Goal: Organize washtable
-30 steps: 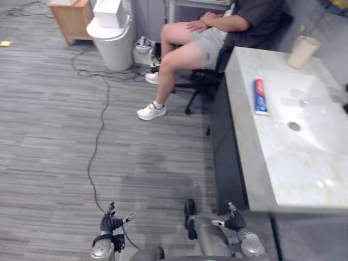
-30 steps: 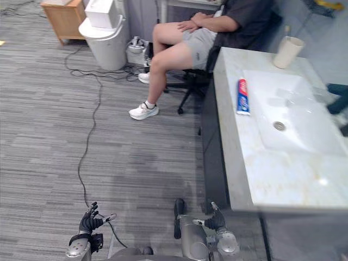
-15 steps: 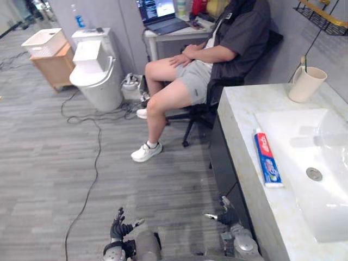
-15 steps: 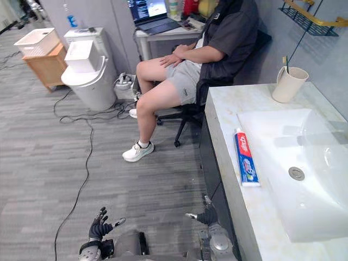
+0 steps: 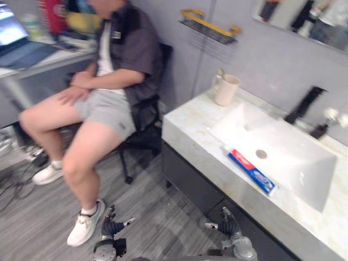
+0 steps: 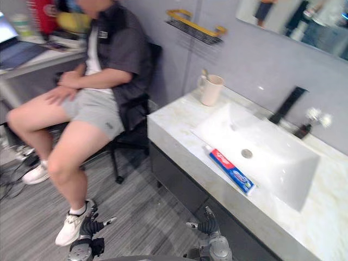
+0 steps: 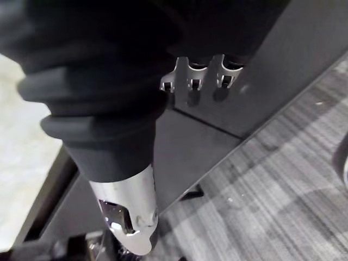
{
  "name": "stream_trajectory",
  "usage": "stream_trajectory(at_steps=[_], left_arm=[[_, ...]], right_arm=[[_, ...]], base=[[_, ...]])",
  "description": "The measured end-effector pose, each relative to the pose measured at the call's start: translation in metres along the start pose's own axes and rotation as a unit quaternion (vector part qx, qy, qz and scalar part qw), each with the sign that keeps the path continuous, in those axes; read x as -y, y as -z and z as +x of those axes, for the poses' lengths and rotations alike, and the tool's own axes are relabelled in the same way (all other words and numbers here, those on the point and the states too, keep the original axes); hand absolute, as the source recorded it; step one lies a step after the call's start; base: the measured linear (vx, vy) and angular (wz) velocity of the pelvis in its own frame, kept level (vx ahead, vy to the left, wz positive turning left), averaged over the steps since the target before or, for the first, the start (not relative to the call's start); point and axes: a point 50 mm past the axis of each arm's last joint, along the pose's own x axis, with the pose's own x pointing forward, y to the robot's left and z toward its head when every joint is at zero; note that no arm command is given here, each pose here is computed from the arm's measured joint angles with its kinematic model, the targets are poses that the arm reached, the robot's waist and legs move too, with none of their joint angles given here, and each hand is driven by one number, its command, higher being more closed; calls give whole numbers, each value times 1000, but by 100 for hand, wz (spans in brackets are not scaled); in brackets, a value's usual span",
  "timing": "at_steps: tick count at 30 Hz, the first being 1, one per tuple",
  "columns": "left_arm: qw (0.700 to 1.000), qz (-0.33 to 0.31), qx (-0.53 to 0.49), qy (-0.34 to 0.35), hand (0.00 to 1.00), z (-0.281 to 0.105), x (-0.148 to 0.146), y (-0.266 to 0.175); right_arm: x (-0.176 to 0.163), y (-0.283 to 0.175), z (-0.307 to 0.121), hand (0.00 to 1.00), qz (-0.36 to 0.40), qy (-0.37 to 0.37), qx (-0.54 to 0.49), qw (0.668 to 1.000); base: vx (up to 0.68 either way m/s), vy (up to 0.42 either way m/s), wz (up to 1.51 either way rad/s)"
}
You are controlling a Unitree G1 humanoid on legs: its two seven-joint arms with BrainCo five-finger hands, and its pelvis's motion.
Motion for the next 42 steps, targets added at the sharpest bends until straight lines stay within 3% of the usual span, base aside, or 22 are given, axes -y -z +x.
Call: stream_trajectory(at_steps=[5,13,20,21,27,36,40,42], left_arm=[[1000,-13,-11,19,0,-1,12,4],[998,-37,-17,36,0,-9,33,7],[999,-30,-26,11,0,-7,18,10],[997,-30,-70,14,0,-18,21,34],[997,-30,-70,15,0,-18,21,34],[995,-43,-88,32,0,-12,31,35],[995,-57,-77,-26,0,-4,-5,29],[991,-57,-59,-108,0,0,-59,20]], right_arm=[[46,28,-13,0,6,69,-43,997],[68,27,-12,0,39,122,-47,991],[64,41,-19,0,63,129,-73,987],[64,53,-24,0,88,143,-99,981],[64,53,-25,0,92,145,-99,980],[63,56,-20,0,162,155,-113,968],[75,52,-17,0,184,178,-108,961],[92,53,-19,0,176,196,-107,959]], base=[[175,-94,-67],[214,-9,-128],[234,186,-55],[33,41,0],[0,0,0],[-4,-7,10],[-7,-44,28],[11,-41,20]])
